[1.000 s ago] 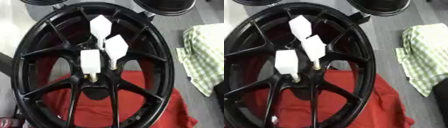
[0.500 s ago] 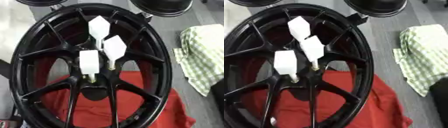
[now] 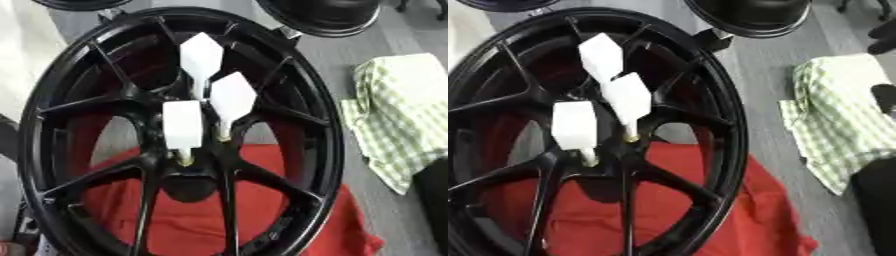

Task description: Pull the pin out of the wheel hub.

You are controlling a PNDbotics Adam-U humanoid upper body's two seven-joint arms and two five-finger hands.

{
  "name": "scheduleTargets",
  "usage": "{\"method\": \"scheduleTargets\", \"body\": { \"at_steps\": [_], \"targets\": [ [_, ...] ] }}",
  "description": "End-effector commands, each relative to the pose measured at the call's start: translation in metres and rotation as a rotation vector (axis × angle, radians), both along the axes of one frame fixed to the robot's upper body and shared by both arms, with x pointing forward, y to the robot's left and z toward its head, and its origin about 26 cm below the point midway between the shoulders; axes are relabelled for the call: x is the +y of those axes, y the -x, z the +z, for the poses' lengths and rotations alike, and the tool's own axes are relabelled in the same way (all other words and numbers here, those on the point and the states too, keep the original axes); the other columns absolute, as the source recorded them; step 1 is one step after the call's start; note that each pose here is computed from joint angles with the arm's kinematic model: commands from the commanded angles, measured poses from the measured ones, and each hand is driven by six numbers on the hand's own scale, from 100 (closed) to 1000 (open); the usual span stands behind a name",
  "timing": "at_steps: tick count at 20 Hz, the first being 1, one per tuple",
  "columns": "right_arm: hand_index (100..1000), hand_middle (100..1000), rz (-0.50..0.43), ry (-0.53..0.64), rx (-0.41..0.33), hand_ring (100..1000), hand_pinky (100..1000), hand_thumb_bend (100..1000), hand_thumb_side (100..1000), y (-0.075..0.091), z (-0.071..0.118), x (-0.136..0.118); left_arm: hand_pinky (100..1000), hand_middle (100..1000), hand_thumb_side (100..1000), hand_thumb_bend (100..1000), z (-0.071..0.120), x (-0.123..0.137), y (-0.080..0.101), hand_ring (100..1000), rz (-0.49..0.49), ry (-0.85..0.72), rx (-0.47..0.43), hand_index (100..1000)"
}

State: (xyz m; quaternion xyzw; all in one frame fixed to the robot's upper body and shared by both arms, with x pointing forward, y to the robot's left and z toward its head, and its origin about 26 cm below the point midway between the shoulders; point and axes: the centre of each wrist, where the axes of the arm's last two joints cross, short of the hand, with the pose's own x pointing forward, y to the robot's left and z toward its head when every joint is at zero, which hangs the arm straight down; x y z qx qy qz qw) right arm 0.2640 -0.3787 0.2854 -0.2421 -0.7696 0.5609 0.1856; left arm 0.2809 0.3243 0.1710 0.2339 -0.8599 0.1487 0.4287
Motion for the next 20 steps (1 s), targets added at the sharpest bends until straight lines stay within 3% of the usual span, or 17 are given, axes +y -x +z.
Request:
{"method": "scheduleTargets", "body": {
  "at_steps": [1, 4, 14, 20],
  "targets": [
    [753, 645, 0.026, 0.125, 0.007, 786, 837, 216, 143, 0.0, 0.015, 0.009, 768, 657, 795, 100, 0.012, 0.002, 0.002, 576, 0.004, -0.038, -0.033, 669],
    [752, 644, 0.06, 0.2, 0.038, 787, 841, 163, 115, -0.003, 0.016, 0.015, 768, 656, 793, 100, 0.014, 0.003, 0.001, 576, 0.002, -0.046, -0.035, 669],
    [754, 648, 0.125, 0.285, 0.221, 797, 853, 247, 214, -0.008, 0.008, 0.032, 770, 656, 791, 100, 0.015, 0.001, 0.0, 576, -0.015, -0.046, -0.028, 667],
    [755, 648, 0.14, 0.238, 0.223, 800, 853, 244, 222, -0.012, 0.017, 0.042, 771, 656, 792, 100, 0.015, 0.0, 0.0, 576, -0.025, -0.049, -0.025, 667]
  ]
}}
